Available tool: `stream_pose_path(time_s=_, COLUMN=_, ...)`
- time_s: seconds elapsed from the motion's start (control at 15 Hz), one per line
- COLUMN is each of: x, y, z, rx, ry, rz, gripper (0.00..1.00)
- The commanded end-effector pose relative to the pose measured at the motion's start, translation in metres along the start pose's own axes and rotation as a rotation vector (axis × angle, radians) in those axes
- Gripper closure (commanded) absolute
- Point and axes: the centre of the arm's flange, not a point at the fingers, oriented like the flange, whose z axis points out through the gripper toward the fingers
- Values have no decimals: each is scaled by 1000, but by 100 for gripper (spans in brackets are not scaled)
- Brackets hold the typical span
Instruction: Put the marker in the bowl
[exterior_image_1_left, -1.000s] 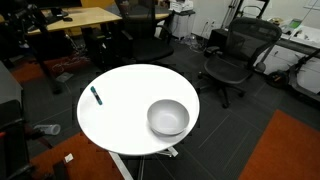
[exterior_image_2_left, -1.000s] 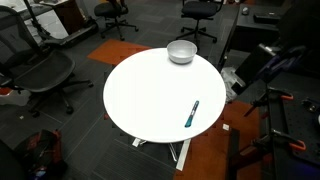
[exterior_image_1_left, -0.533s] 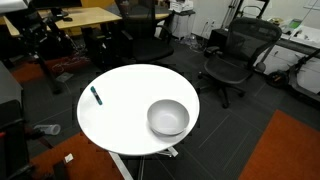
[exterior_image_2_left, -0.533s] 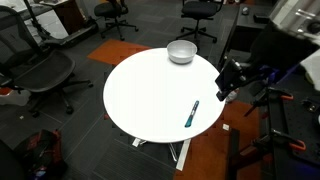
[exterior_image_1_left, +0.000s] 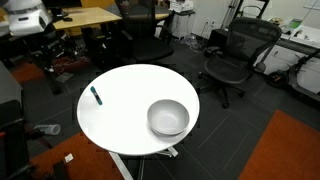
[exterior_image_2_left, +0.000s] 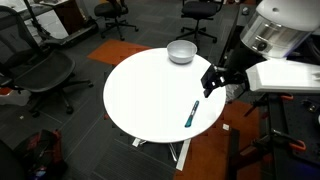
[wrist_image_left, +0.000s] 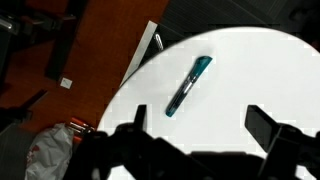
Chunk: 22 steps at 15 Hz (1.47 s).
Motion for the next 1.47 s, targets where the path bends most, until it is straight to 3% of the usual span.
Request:
stream_pose_path(time_s=0.0, x=20, y=-11, z=30, rx=-3, ry=11, rz=68, gripper=0)
stream_pose_path(time_s=0.53, x=47, y=-25, z=81, rx=-78, ry=8, rz=141, gripper=0)
stream_pose_path(time_s=1.4, x=33, y=-40, z=141, rx=-130, ry=-37, rz=198, gripper=0)
